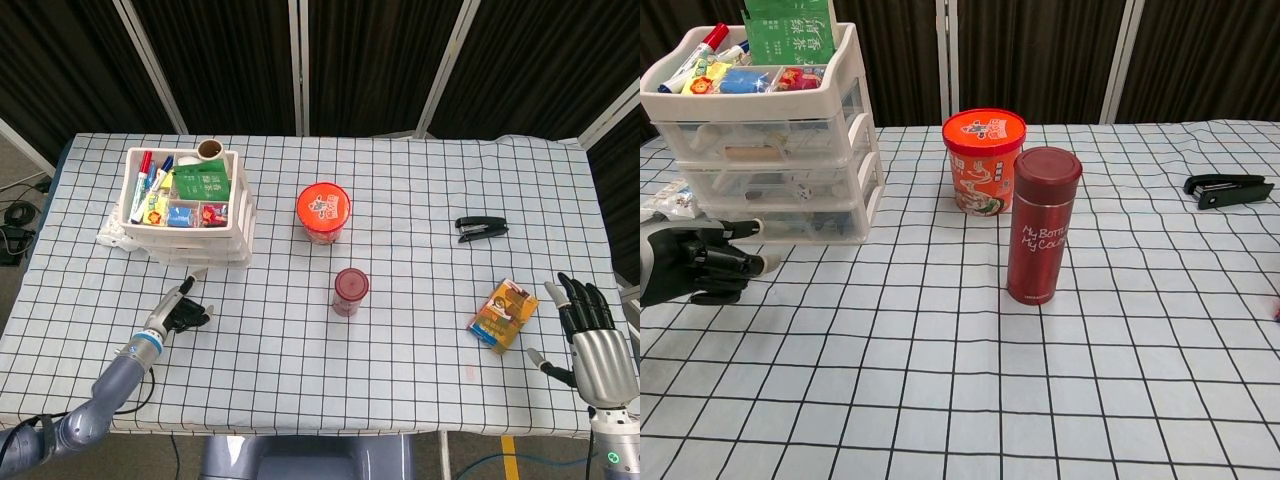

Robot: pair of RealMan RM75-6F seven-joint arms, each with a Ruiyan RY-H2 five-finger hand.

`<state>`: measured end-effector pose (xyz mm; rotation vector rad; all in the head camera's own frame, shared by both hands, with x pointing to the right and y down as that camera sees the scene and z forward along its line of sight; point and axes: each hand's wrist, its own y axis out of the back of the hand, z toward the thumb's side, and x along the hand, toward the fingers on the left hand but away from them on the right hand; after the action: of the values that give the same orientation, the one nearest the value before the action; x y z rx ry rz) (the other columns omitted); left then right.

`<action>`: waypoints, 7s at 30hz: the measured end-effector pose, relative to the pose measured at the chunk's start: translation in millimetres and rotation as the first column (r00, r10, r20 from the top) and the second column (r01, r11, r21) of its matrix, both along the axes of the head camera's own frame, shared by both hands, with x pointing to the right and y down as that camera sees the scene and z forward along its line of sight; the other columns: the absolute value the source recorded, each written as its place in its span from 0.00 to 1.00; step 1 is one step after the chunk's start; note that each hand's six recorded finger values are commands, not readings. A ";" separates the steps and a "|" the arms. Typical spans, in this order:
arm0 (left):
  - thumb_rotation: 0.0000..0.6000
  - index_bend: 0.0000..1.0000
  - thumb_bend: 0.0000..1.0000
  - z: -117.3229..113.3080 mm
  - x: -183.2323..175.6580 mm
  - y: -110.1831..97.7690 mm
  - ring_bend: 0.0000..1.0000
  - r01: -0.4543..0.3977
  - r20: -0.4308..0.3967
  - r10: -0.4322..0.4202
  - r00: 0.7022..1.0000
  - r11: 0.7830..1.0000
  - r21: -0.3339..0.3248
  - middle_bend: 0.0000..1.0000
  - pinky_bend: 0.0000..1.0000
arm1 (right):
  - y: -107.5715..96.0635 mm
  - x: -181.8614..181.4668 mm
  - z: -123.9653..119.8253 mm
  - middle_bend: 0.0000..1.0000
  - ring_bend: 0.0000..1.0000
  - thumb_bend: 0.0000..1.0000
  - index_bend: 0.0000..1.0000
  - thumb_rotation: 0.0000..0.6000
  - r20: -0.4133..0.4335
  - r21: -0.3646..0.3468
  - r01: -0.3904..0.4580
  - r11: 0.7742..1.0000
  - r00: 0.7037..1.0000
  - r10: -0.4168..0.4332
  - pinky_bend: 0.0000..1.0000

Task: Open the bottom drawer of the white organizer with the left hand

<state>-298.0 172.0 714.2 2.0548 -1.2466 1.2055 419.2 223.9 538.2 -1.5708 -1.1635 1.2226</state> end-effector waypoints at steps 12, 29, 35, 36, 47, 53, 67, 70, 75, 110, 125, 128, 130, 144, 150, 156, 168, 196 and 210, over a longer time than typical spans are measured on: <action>1.00 0.00 0.55 10.7 -2.4 -9.3 1.00 0.065 -0.014 -0.066 0.998 0.996 -0.056 0.97 0.93 | -0.9 1.1 -0.1 0.00 0.00 0.05 0.03 1.00 0.005 -0.001 -0.004 1.000 1.000 0.004 0.00; 1.00 0.00 0.55 25.5 2.6 -8.7 1.00 0.111 -0.038 -0.115 0.993 0.990 -0.093 0.97 0.93 | -1.3 1.6 -1.8 0.00 0.00 0.05 0.03 1.00 0.012 0.002 -0.006 1.000 1.000 0.006 0.00; 1.00 0.00 0.55 27.8 3.3 -10.9 1.00 0.103 -0.036 -0.106 0.994 0.991 -0.080 0.97 0.93 | -1.3 1.8 -1.4 0.00 0.00 0.05 0.03 1.00 0.011 0.001 -0.007 1.000 1.000 0.007 0.00; 1.00 0.00 0.55 28.1 3.7 -11.0 1.00 0.103 -0.038 -0.106 0.994 0.991 -0.081 0.97 0.93 | -1.4 1.8 -1.2 0.00 0.00 0.05 0.03 1.00 0.011 0.001 -0.008 1.000 1.000 0.008 0.00; 1.00 0.00 0.55 34.4 8.3 -15.7 1.00 0.099 -0.045 -0.103 0.994 0.992 -0.081 0.97 0.93 | -2.3 2.7 -0.6 0.00 0.00 0.05 0.03 1.00 0.013 0.000 -0.013 1.000 1.000 0.013 0.00; 1.00 0.00 0.55 34.8 9.6 -17.9 1.00 0.094 -0.043 -0.097 0.994 0.993 -0.067 0.97 0.93 | -2.0 1.9 -0.7 0.00 0.00 0.05 0.03 1.00 0.015 0.001 -0.010 1.000 1.000 0.010 0.00; 1.00 0.00 0.55 37.6 13.9 -21.7 1.00 0.077 -0.044 -0.079 0.996 0.996 -0.053 0.97 0.93 | -1.9 1.4 2.1 0.00 0.00 0.05 0.03 1.00 0.009 -0.005 -0.010 1.000 1.000 0.010 0.00; 1.00 0.01 0.55 38.7 15.0 -21.0 1.00 0.073 -0.046 -0.076 0.996 0.996 -0.056 0.97 0.93 | -1.8 0.9 2.2 0.00 0.00 0.05 0.03 1.00 0.008 -0.005 -0.009 1.000 1.000 0.009 0.00; 1.00 0.06 0.55 39.4 16.5 -19.5 1.00 0.062 -0.050 -0.065 0.997 0.996 -0.057 0.97 0.93 | -0.7 -0.7 3.7 0.00 0.00 0.06 0.03 1.00 0.005 -0.010 -0.004 1.000 1.000 0.004 0.00; 1.00 0.03 0.55 24.9 11.5 2.3 1.00 0.035 -0.090 -0.038 0.995 0.999 -0.035 0.97 0.93 | 1.5 -3.2 1.9 0.00 0.00 0.05 0.03 1.00 0.005 -0.006 0.002 1.000 1.000 -0.002 0.00; 1.00 0.01 0.55 32.9 9.8 -0.3 1.00 0.117 -0.148 -0.130 0.980 0.989 -0.096 0.97 0.93 | 1.3 -2.8 1.7 0.00 0.00 0.05 0.03 1.00 0.006 -0.007 -0.001 1.000 1.000 0.001 0.00; 1.00 0.01 0.55 34.7 11.7 -2.9 1.00 0.124 -0.159 -0.140 0.977 0.987 -0.104 0.97 0.93 | 1.1 -2.6 1.5 0.00 0.00 0.06 0.03 1.00 0.007 -0.006 -0.001 1.000 1.000 0.001 0.00; 1.00 0.01 0.55 35.5 13.0 -4.3 1.00 0.124 -0.163 -0.139 0.977 0.987 -0.102 0.97 0.93 | 1.0 -2.6 1.4 0.00 0.00 0.06 0.03 1.00 0.007 -0.006 -0.001 1.000 1.000 0.001 0.00; 1.00 0.01 0.55 41.1 19.8 -6.0 1.00 0.115 -0.171 -0.130 0.977 0.989 -0.096 0.97 0.93 | 2.1 -4.2 3.9 0.00 0.00 0.06 0.03 1.00 0.003 -0.015 0.005 1.000 1.000 -0.005 0.00; 1.00 0.02 0.55 44.3 21.9 -7.8 1.00 0.113 -0.171 -0.128 0.977 0.989 -0.097 0.97 0.93 | 2.7 -5.3 5.0 0.00 0.00 0.05 0.03 1.00 0.002 -0.017 0.007 1.000 1.000 -0.007 0.00; 1.00 0.04 0.55 45.6 24.7 -7.9 1.00 0.104 -0.172 -0.118 0.978 0.990 -0.092 0.97 0.93 | 2.6 -5.2 4.8 0.00 0.00 0.05 0.03 1.00 0.002 -0.016 0.006 1.000 1.000 -0.006 0.00; 1.00 0.11 0.55 43.6 28.9 -7.8 1.00 0.081 -0.180 -0.094 0.979 0.994 -0.080 0.97 0.93 | 2.5 -4.2 5.0 0.00 0.00 0.06 0.03 1.00 0.000 -0.018 -0.001 1.000 1.000 0.001 0.00; 1.00 0.13 0.55 34.5 35.2 7.4 1.00 0.022 -0.200 -0.036 0.979 0.997 -0.074 0.97 0.93 | 2.7 -2.5 3.8 0.00 0.00 0.05 0.03 1.00 -0.002 -0.024 -0.012 1.000 1.000 0.012 0.00; 1.00 0.11 0.55 27.5 31.7 20.6 1.00 -0.033 -0.181 0.028 0.983 0.999 -0.024 0.97 0.93 | 2.5 -1.8 1.9 0.00 0.00 0.05 0.03 1.00 0.003 -0.020 -0.016 1.000 1.000 0.016 0.00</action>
<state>-266.3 192.6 741.6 2.1175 -1.1121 1.0166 417.4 226.4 540.0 -1.5810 -1.1716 1.2459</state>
